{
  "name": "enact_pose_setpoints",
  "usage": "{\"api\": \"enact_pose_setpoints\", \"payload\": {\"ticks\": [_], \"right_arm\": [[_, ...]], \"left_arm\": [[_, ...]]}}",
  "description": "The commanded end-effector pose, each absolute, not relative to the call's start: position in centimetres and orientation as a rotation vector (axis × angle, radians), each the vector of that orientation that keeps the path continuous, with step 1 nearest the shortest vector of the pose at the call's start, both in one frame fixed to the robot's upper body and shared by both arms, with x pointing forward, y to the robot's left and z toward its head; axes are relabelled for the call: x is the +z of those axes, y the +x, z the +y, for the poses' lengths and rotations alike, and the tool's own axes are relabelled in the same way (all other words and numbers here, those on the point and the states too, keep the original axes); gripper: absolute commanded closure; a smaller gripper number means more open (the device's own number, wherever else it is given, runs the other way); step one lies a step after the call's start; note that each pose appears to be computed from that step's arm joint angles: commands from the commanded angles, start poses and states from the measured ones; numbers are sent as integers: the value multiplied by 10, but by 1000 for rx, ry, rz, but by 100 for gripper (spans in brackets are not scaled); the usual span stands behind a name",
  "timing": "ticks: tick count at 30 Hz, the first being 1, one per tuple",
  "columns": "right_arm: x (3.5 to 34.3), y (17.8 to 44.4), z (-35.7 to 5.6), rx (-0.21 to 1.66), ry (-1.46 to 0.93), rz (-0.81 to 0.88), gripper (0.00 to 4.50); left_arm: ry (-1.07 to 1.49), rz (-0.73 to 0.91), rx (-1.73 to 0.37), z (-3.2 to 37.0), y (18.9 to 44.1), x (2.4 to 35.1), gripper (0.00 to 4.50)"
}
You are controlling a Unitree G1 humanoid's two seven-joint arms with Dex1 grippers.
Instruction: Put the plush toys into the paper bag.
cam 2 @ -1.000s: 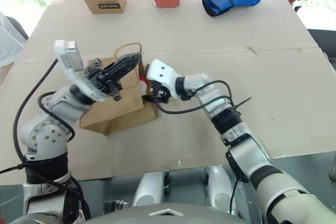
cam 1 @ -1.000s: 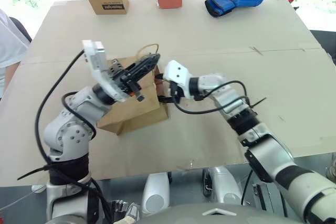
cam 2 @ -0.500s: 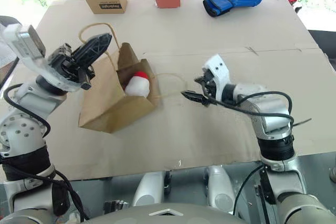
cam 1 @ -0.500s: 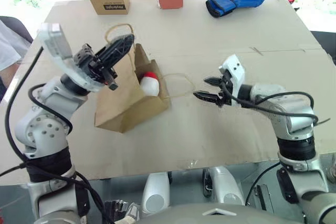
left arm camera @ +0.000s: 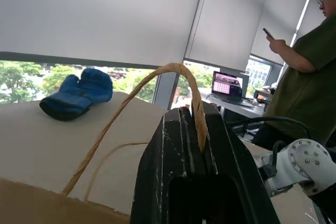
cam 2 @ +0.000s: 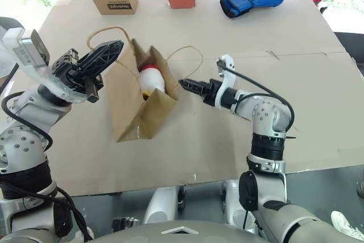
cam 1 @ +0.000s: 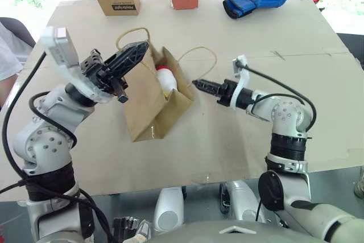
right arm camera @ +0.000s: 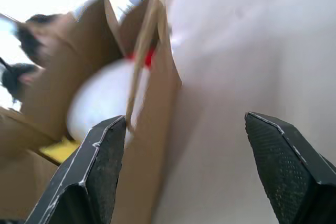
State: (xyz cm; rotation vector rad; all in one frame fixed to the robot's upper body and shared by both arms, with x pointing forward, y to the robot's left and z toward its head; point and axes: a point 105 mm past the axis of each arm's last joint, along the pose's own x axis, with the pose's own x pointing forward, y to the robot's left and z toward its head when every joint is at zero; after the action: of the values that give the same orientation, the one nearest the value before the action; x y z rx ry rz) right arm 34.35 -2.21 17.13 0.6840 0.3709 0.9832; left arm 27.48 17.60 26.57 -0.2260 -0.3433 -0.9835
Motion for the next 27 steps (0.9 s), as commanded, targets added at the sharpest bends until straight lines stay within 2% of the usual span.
{"api": "enact_pose_setpoints", "payload": {"ticks": [1, 7, 10, 15, 16, 18, 21, 24, 27], "right_arm": [[183, 347, -25, 1014, 733, 332, 107], [190, 349, -22, 1066, 756, 317, 107], [205, 354, -19, 1089, 761, 218, 181], [217, 349, -21, 1144, 768, 151, 417], [220, 348, -22, 1153, 769, 136, 445], [229, 344, -24, 1171, 769, 107, 445], [258, 332, -26, 1228, 746, 6, 445], [300, 312, -29, 1295, 724, -130, 445], [322, 296, -24, 1327, 674, -198, 445]], "left_arm": [[-192, -391, -1010, 173, 263, 277, 450], [-184, -390, -1002, 175, 261, 278, 450], [-181, -386, -1003, 174, 260, 277, 450], [-179, -390, -1004, 175, 263, 278, 450], [-179, -391, -1003, 175, 264, 279, 450], [-181, -396, -996, 176, 266, 280, 450], [-162, -412, -975, 184, 276, 288, 450], [-153, -433, -930, 201, 295, 300, 450], [-97, -407, -911, 214, 315, 299, 450]]}}
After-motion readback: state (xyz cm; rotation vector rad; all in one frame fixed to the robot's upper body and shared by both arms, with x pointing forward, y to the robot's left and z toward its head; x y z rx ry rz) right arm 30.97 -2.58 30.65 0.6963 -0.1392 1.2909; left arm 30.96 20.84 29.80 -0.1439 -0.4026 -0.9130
